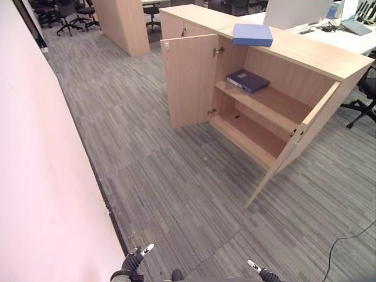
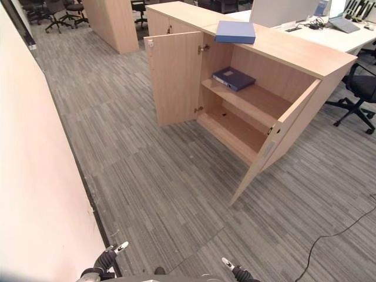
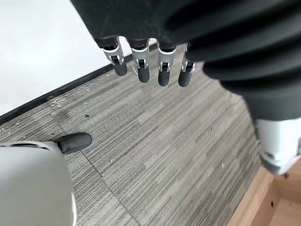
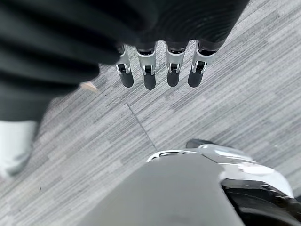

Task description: Put the empty folder in the office cabinet

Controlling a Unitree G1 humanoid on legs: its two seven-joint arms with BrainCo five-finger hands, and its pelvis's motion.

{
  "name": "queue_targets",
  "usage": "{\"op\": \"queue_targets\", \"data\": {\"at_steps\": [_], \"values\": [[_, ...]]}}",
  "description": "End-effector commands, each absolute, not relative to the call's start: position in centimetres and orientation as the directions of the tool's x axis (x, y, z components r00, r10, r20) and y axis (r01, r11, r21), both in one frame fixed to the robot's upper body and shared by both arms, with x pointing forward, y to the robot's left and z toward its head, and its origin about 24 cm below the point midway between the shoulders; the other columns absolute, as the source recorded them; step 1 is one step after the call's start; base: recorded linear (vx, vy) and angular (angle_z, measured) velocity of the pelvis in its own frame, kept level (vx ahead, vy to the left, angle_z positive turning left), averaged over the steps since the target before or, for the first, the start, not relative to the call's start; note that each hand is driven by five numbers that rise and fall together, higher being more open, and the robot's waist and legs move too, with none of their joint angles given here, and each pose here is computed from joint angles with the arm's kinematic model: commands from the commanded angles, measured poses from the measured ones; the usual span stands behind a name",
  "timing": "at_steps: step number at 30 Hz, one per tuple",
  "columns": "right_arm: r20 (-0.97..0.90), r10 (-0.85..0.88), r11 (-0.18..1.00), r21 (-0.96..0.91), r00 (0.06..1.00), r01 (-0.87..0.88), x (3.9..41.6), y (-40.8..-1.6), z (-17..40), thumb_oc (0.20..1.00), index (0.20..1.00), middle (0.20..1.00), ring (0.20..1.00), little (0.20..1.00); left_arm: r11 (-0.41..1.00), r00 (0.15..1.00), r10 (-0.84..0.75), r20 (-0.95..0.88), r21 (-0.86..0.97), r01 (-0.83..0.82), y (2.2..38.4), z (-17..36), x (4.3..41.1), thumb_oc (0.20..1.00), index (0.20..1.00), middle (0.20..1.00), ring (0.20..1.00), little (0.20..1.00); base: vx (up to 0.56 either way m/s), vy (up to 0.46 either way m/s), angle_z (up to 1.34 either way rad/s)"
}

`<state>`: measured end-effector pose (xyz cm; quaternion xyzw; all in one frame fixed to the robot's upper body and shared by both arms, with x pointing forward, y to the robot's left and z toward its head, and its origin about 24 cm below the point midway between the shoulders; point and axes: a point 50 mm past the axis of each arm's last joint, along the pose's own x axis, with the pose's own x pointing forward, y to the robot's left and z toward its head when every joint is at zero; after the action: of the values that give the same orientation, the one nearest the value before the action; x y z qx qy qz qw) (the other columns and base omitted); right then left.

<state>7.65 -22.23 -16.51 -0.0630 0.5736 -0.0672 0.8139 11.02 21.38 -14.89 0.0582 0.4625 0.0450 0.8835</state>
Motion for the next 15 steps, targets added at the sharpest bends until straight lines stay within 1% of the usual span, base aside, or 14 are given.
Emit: {"op": "queue_targets", "data": {"at_steps": [1,3,6,8,13,15], "values": [[-0.896,-0.187,0.982,-0.174,0.402,0.069,9.9,-21.8,-16.1,1.0,1.0,1.0,1.0,1.0,0.981,0.63,0.137,-0.764,0.192,0.02,21.0,-14.3,12.9,1.0,1.0,1.0,1.0,1.0,0.0,0.0,0.0],[-0.899,-0.191,0.982,-0.178,0.395,0.07,9.8,-21.9,-16.1,1.0,1.0,1.0,1.0,1.0,0.983,0.613,0.148,-0.776,0.181,-0.009,21.0,-14.5,12.5,1.0,1.0,1.0,1.0,1.0,0.0,0.0,0.0],[-0.897,-0.205,0.979,-0.187,0.392,0.083,9.7,-21.8,-16.2,1.0,1.0,1.0,1.0,1.0,0.975,0.638,0.187,-0.747,0.222,-0.026,21.2,-14.2,12.9,1.0,1.0,1.0,1.0,1.0,0.0,-0.004,0.01],[-0.895,-0.21,0.978,-0.19,0.393,0.088,9.6,-21.8,-16.2,1.0,1.0,1.0,1.0,1.0,0.974,0.637,0.193,-0.746,0.222,-0.034,21.2,-14.2,12.8,1.0,1.0,1.0,1.0,1.0,-0.01,-0.014,0.04],[-0.899,-0.204,0.979,-0.187,0.387,0.082,9.5,-21.7,-16.3,1.0,1.0,1.0,1.0,1.0,0.981,0.605,0.186,-0.774,0.175,-0.078,21.0,-14.6,12.2,1.0,1.0,1.0,1.0,1.0,0.0,0.0,0.0],[-0.901,-0.195,0.981,-0.184,0.388,0.065,9.6,-21.7,-16.3,1.0,1.0,1.0,1.0,1.0,0.984,0.586,0.176,-0.791,0.166,-0.072,21.0,-14.9,11.9,1.0,1.0,1.0,1.0,1.0,0.0,0.0,0.0]]}}
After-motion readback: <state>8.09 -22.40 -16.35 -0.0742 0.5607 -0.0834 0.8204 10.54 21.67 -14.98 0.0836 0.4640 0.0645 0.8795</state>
